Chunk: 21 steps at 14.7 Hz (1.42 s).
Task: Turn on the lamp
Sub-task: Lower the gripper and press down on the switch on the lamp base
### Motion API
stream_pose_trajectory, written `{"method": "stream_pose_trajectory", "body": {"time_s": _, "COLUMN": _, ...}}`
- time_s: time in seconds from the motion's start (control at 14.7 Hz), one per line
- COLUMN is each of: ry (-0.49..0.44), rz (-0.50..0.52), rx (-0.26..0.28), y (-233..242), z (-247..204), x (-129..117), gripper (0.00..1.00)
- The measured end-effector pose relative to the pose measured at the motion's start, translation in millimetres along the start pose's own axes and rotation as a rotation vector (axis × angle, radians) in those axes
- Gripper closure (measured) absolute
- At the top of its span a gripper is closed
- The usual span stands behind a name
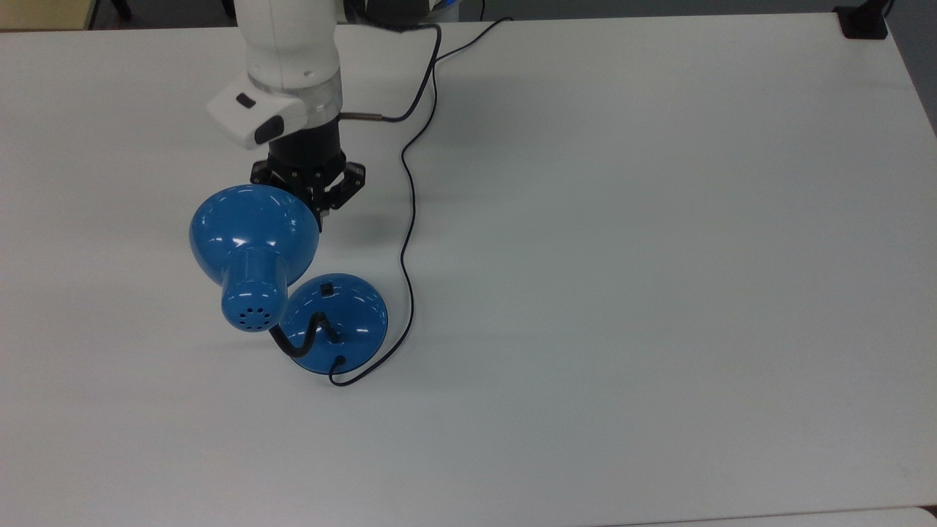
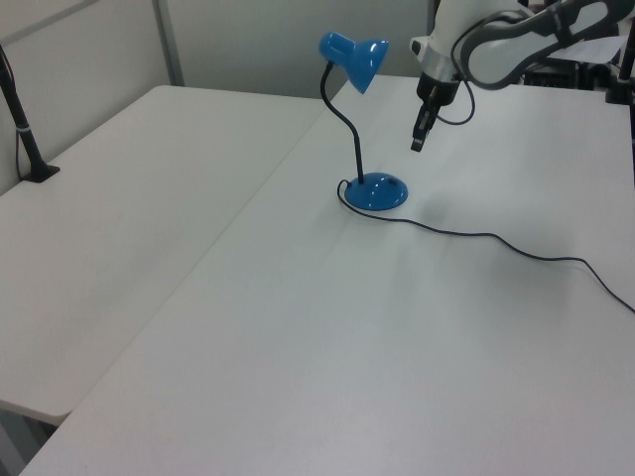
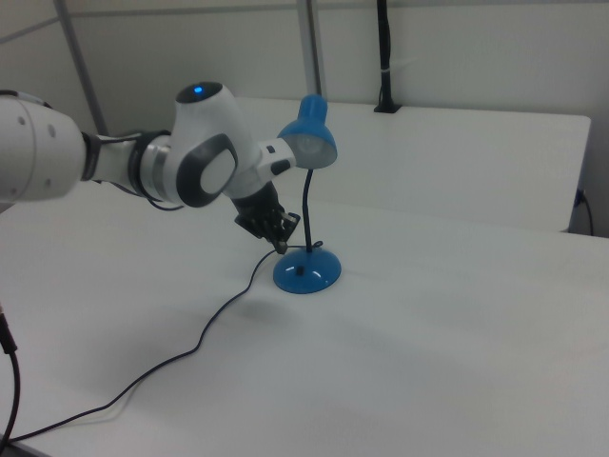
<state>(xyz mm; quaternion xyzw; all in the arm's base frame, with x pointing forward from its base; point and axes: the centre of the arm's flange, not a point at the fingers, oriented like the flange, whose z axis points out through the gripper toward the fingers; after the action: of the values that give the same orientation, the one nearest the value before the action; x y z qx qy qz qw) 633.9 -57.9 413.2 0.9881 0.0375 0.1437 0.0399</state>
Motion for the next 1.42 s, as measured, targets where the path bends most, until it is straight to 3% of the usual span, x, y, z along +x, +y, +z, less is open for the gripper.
{"method": "stream_pose_trajectory", "body": {"time_s": 0.54, "ry": 0.083, "rz": -0.037, "rx": -0.012, "y": 8.0, "z": 41.7, "x": 4.8, "gripper": 0.99}}
{"method": "stream_pose_trajectory", "body": {"time_s": 1.42, "ry": 0.136, "rz": -0.077, "rx": 0.003, "y": -7.2, "z": 82.3, "x": 6.8, "gripper": 0.99}}
